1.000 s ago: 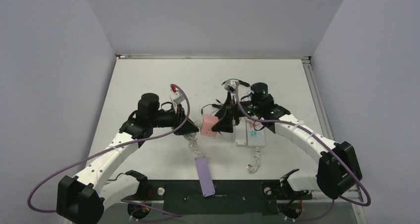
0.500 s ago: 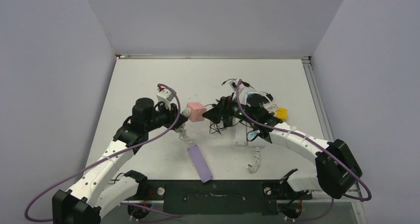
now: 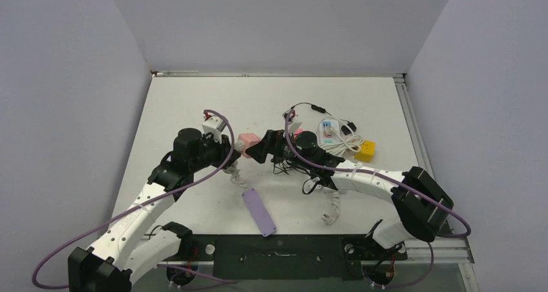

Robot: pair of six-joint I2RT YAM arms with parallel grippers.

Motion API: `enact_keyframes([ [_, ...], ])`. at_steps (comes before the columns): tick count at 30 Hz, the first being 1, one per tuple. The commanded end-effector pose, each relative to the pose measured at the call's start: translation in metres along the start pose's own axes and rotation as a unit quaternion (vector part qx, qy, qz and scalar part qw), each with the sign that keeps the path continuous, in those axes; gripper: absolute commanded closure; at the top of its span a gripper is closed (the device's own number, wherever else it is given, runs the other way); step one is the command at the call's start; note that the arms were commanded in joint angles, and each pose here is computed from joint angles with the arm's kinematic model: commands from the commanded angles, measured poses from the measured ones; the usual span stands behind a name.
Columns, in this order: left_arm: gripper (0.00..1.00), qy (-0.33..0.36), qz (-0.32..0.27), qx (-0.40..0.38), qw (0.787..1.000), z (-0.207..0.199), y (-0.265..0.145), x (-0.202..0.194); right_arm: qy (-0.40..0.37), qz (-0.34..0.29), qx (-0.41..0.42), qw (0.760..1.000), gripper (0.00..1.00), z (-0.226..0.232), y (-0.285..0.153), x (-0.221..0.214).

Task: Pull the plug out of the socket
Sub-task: Remove the socket from the socket.

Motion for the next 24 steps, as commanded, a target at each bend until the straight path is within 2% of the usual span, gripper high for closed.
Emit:
enact_keyframes([
  [1,1.0,0.024,-0.07,-0.021,0.997,-0.015,-0.009,0.038,0.011,-0.044,0.02,0.999,0.1,0.028,0.014,0.021],
  [5,1.0,0.023,-0.068,-0.018,0.997,-0.014,-0.009,0.038,0.011,-0.049,0.009,0.999,0.1,0.03,0.02,0.018],
  [9,1.0,0.024,-0.07,-0.021,0.997,-0.015,-0.01,0.038,0.002,-0.048,0.005,0.999,0.02,0.03,0.025,0.017],
  [13,1.0,0.023,-0.068,-0.017,0.997,-0.014,-0.01,0.038,-0.006,-0.042,0.003,0.999,0.1,0.03,0.026,0.014],
  [18,1.0,0.022,-0.068,-0.013,0.997,-0.012,-0.01,0.037,-0.013,-0.038,0.0,0.999,0.23,0.027,0.024,0.011],
  [22,1.0,0.021,-0.067,-0.008,0.997,-0.011,-0.01,0.037,-0.021,-0.033,-0.011,0.999,0.49,0.023,0.023,0.008],
  [24,1.0,0.021,-0.067,-0.009,0.997,-0.011,-0.01,0.037,-0.025,-0.032,-0.019,0.999,0.58,0.02,0.022,0.008],
])
Point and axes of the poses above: each gripper's point midway between its finger pads, its own y axis out along the fingers, its own z axis along the line the jaws close on, x = y × z, the point moved 2 cm from there along -y, back along the fingers, and after that the axes turned 2 degrees about -y, right-handed, at the moved point
